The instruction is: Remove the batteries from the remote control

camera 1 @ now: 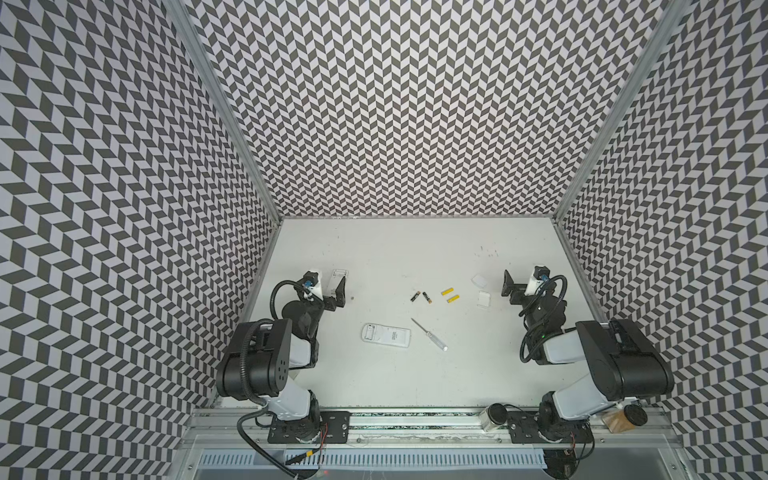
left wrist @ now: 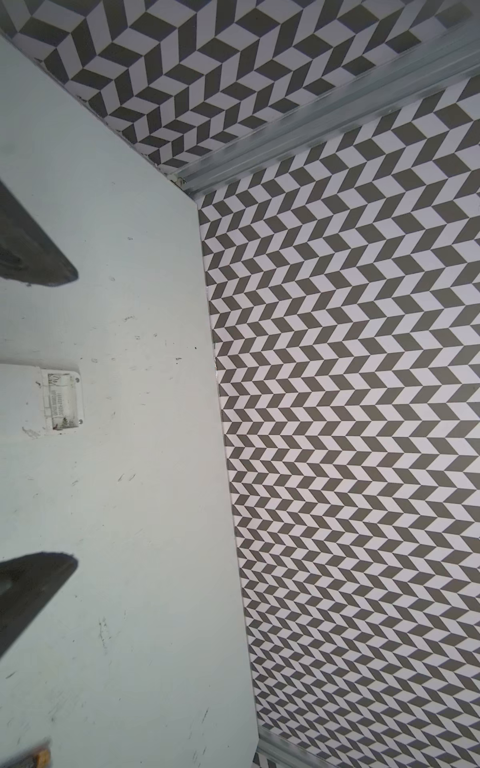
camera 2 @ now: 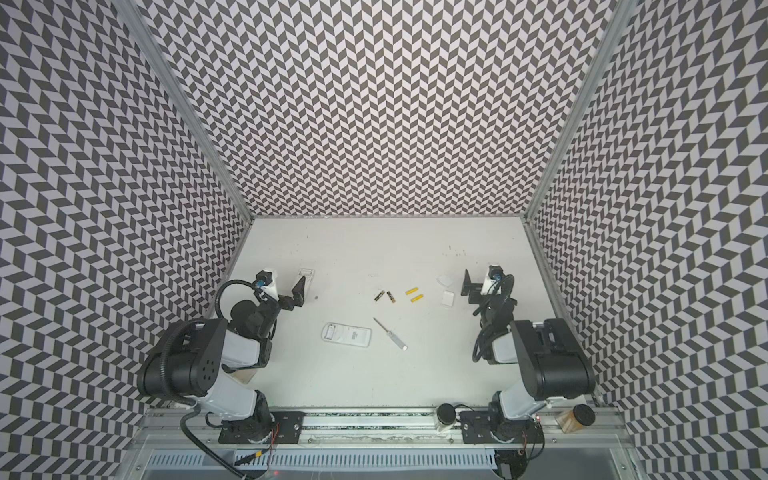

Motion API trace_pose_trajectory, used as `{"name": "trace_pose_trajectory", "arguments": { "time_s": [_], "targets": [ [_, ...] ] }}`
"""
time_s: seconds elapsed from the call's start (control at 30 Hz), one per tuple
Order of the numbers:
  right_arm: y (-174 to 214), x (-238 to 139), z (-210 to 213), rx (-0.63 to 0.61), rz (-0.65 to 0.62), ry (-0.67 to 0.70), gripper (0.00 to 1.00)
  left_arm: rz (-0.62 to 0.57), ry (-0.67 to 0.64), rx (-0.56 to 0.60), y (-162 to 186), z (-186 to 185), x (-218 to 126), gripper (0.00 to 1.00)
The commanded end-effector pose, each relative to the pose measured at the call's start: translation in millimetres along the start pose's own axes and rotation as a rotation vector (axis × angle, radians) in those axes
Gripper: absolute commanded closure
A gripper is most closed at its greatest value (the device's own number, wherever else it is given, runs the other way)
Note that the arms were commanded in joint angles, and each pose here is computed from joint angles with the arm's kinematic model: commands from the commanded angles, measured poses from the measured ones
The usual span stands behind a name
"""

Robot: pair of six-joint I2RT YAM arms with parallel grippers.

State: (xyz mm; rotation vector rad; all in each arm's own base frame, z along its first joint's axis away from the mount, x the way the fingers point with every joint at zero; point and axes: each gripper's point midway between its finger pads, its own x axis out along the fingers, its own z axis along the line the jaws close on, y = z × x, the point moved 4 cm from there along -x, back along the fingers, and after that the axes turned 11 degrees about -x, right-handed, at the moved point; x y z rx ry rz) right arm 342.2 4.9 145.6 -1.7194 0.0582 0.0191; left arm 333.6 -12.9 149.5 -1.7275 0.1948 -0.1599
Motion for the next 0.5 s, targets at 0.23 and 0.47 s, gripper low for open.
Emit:
{"name": "trace_pose_trajectory", "arguments": {
  "time_s": [0.23,0.47],
  "targets": [
    [-11.1,-1.0,-1.6,0.008,-0.057,0.001,0.01,0.006,-0.033,0.005,-1.3,-0.3,6.6,0.00],
    [-11.4,-1.1,-1.5,0.008,-0.059,0.001,0.01,0.002,-0.032,0.007,-2.0,-1.2,5.5,0.00]
  ]
}}
